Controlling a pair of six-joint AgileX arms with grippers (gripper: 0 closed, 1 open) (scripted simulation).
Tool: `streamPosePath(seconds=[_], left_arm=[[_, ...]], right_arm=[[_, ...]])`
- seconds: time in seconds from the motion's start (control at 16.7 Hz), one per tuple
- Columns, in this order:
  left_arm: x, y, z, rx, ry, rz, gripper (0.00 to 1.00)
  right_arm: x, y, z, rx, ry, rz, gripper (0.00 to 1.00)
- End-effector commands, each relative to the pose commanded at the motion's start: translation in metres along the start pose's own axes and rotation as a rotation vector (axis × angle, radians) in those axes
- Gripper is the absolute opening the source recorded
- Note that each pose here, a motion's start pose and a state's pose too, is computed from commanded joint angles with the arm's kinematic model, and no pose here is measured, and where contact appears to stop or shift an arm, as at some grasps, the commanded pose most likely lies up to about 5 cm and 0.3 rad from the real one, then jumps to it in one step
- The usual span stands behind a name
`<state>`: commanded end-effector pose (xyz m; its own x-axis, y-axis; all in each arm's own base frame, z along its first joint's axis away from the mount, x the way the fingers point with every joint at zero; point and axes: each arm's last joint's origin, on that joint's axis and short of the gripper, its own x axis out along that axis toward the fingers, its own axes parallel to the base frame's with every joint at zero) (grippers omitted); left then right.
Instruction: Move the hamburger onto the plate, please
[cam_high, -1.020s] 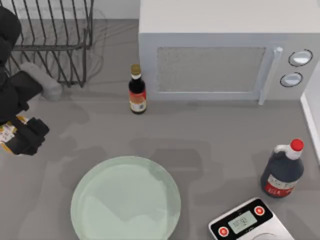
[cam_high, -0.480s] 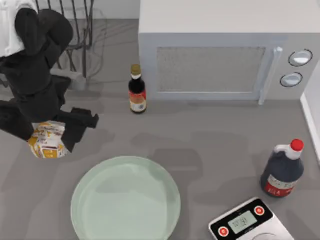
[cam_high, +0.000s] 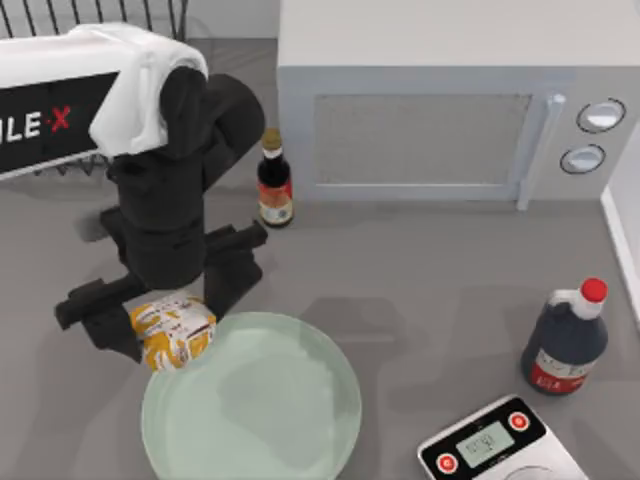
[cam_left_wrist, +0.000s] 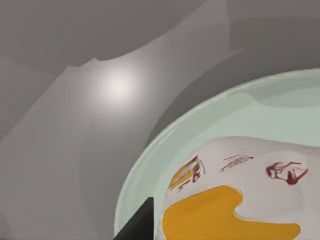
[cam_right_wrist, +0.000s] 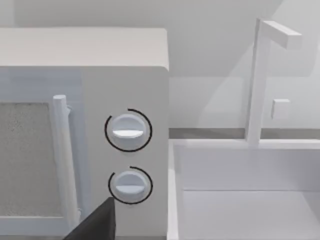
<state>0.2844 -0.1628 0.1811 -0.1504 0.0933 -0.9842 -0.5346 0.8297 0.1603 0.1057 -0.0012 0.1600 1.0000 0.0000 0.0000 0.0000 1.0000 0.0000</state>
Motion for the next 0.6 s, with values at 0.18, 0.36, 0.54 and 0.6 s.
streamPosePath(seconds=[0.18, 0.36, 0.54, 0.6], left_arm=[[0.004, -0.013, -0.024, -0.304, -0.014, 0.023, 0.0], [0.003, -0.021, -0.046, -0.561, -0.038, 0.01, 0.0], [-0.002, -0.023, -0.063, -0.751, -0.052, -0.038, 0.0], [-0.004, -0.023, -0.068, -0.8, -0.054, -0.055, 0.0]], right_arm=[[0.0, 0.0, 0.0, 0.0, 0.0, 0.0, 1.0], [0.0, 0.0, 0.0, 0.0, 0.0, 0.0, 1.0], [0.0, 0.0, 0.0, 0.0, 0.0, 0.0, 1.0], [0.0, 0.0, 0.0, 0.0, 0.0, 0.0, 1.0]])
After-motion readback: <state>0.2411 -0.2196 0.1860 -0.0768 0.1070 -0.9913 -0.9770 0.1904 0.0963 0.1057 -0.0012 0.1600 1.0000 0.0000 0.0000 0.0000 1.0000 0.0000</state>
